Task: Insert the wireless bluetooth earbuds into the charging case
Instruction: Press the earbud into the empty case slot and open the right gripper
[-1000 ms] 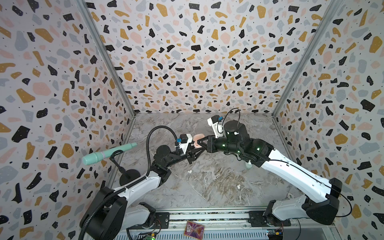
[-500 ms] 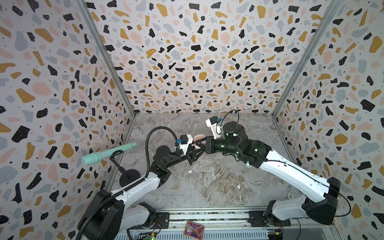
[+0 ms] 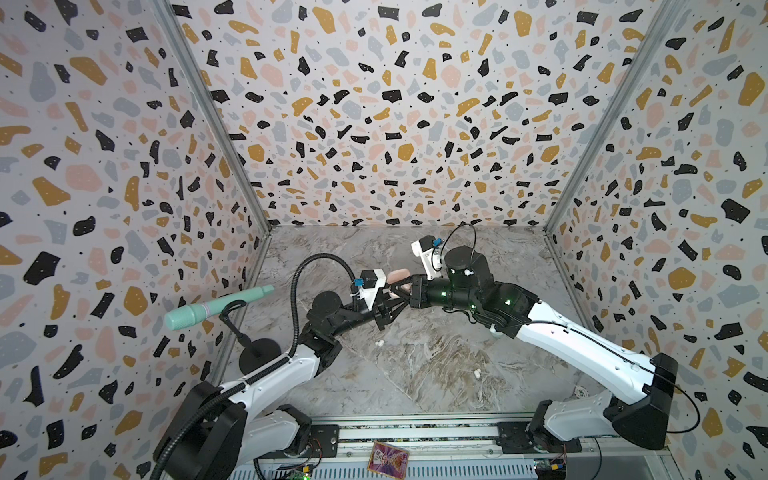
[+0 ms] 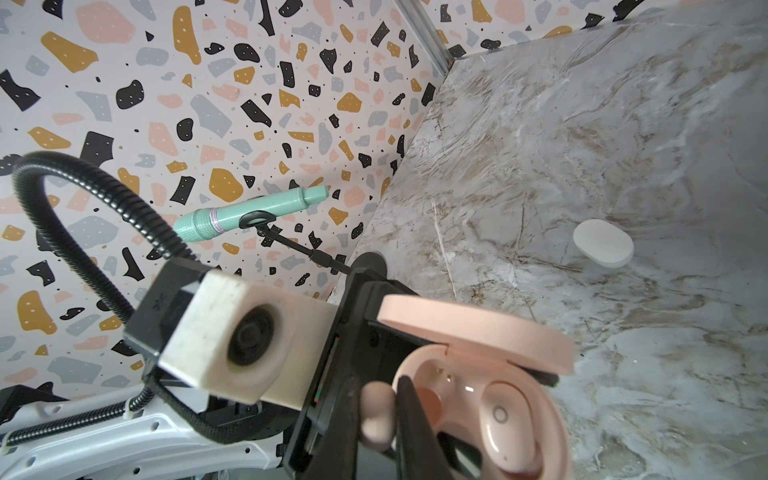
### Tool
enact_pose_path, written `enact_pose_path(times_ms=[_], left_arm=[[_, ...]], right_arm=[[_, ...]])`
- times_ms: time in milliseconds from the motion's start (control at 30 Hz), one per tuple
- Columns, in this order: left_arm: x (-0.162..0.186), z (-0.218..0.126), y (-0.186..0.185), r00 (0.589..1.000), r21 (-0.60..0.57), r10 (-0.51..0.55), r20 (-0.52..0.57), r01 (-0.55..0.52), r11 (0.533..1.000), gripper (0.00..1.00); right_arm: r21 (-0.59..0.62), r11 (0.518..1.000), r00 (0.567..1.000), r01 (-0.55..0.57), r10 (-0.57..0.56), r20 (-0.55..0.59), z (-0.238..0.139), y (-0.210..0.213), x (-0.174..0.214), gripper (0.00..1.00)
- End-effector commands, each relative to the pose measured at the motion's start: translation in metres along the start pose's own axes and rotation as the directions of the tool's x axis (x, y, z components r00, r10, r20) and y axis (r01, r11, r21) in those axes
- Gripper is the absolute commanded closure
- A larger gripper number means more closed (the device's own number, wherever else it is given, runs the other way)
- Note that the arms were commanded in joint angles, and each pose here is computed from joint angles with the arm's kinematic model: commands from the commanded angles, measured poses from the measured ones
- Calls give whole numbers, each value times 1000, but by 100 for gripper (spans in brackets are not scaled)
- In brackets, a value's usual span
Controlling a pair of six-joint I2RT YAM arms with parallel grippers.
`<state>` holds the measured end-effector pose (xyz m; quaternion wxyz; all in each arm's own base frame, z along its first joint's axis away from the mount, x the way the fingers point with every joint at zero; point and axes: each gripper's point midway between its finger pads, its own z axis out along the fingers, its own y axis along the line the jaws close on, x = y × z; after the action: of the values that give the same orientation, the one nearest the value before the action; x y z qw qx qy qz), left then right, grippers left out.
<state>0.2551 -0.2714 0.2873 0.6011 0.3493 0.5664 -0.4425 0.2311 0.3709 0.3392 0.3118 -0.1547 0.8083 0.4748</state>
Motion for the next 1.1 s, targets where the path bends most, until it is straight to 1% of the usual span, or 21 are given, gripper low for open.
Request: enact_pose_path(times_ms=[0,400,500,567,700,867,1067], left_arm=[[-43,0,-13,990,30,91,110,-95,995,70],[-47,-2,-17,989,33,98,114,-102,994,70],[-49,-3,-17,987,29,102,120,-106,994,70],[-49,-3,-17,988,27,103,119,-107,994,70],[-48,-3,-15,988,16,108,113,-111,994,70],[-46,-3,-14,988,8,107,113,-109,994,70],[-47,-3,-12,987,-5,112,116,-113,994,70]], right_arm=[[-11,1000,1000,-14,14,19,-9,3,-4,90],[-12,1000,999,-24,24,25,-10,2,-7,90],[-14,1000,1000,-27,27,10,-9,2,-4,90],[-14,999,1000,-29,29,6,-9,2,-3,87],[2,1000,1000,-31,31,8,-15,1,-3,76],[20,999,999,-32,32,8,-24,1,-3,67],[42,998,999,-37,37,-1,-37,3,0,64]])
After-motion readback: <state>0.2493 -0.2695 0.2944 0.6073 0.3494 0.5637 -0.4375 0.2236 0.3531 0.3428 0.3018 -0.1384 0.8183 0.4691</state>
